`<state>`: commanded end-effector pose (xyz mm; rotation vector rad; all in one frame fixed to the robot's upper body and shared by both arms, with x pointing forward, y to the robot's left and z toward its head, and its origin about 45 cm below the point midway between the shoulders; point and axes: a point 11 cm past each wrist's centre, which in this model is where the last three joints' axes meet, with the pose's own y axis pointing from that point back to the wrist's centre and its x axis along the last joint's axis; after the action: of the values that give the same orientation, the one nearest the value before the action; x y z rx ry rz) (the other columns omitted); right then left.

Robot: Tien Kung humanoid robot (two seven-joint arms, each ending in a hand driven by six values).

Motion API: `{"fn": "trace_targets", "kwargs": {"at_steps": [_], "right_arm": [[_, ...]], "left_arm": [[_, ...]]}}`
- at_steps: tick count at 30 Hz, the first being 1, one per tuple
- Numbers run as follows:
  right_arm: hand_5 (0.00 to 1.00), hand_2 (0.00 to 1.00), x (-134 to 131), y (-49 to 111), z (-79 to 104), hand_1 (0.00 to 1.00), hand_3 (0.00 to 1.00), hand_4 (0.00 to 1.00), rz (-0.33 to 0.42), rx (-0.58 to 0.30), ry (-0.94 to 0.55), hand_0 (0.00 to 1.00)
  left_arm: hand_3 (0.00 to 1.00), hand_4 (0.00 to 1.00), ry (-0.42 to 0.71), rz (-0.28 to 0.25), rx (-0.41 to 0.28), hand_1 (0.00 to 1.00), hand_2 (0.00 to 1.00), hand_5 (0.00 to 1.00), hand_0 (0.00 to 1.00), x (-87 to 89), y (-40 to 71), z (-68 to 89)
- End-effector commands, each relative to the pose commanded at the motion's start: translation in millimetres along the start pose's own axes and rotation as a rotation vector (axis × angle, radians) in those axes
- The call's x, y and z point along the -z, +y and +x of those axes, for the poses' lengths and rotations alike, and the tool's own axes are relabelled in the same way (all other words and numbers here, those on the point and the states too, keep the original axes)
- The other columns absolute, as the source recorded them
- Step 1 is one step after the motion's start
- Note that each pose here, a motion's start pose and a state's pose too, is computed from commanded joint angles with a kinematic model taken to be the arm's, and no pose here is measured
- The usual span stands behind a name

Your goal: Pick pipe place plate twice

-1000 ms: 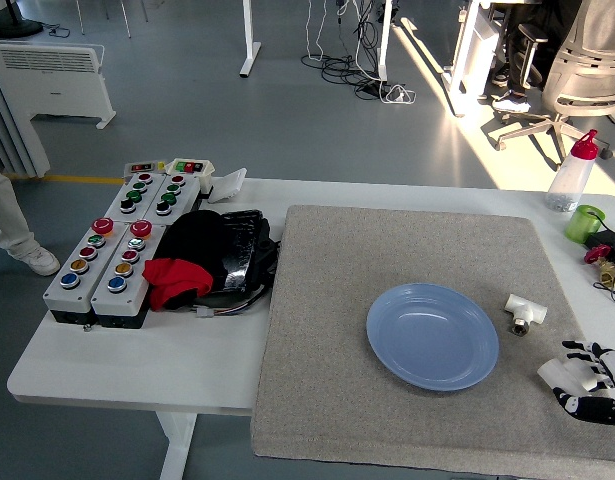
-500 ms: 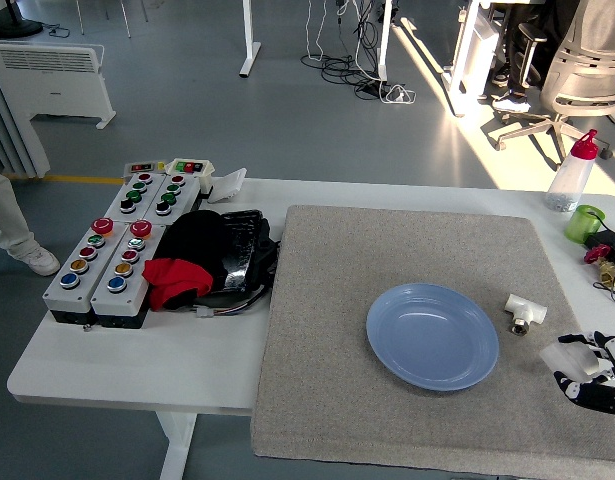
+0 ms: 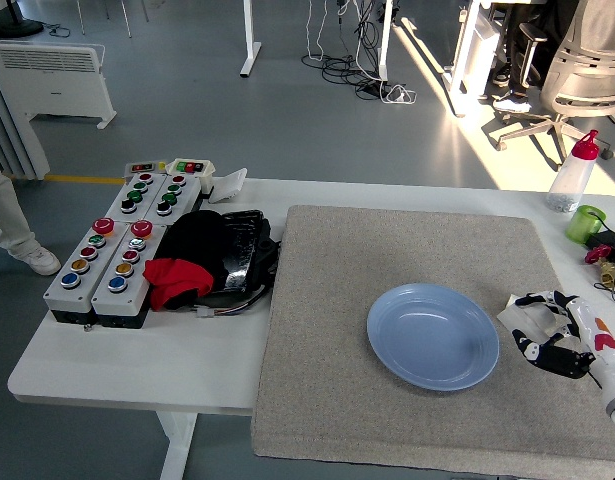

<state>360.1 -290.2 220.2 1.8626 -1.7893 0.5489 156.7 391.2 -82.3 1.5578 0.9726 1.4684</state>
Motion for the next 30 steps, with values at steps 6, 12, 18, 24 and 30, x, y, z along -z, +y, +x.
{"fn": "trace_targets", "kwargs": {"at_steps": [6,12,18,24,30], "right_arm": [[0.148,0.543,11.6,-15.6,-28.3,0.531,0.591,0.325,0.005,0.105,0.05,0.525],[0.177,0.647,23.5,-29.7,-54.9,0.654,0.642,0.382,0.02,0.218,0.155,0.707],[0.314,0.953,30.0,-35.1,-61.4,0.863,0.877,0.697,0.054,0.253,0.258,0.951],[0.344,0.998,30.1,-36.7,-57.2,0.893,0.945,0.759,0.062,0.255,0.269,0.993],[0.394,0.998,23.4,-38.4,-44.2,0.9,0.973,0.803,0.039,0.209,0.231,0.998]], "left_arm": [[0.485,0.41,0.0,0.004,0.0,0.578,0.583,0.998,0.585,1.5,-0.4,-0.2],[0.485,0.41,0.003,0.003,0.002,0.578,0.583,0.998,0.585,1.6,-0.5,-0.8],[0.485,0.41,0.007,0.001,0.004,0.578,0.583,0.998,0.585,0.5,-0.1,-1.2],[0.485,0.411,0.01,-0.004,0.005,0.578,0.583,0.998,0.585,-1.8,0.7,-1.4],[0.485,0.41,0.012,-0.006,0.006,0.578,0.583,0.998,0.585,-2.8,1.1,-1.6]]}}
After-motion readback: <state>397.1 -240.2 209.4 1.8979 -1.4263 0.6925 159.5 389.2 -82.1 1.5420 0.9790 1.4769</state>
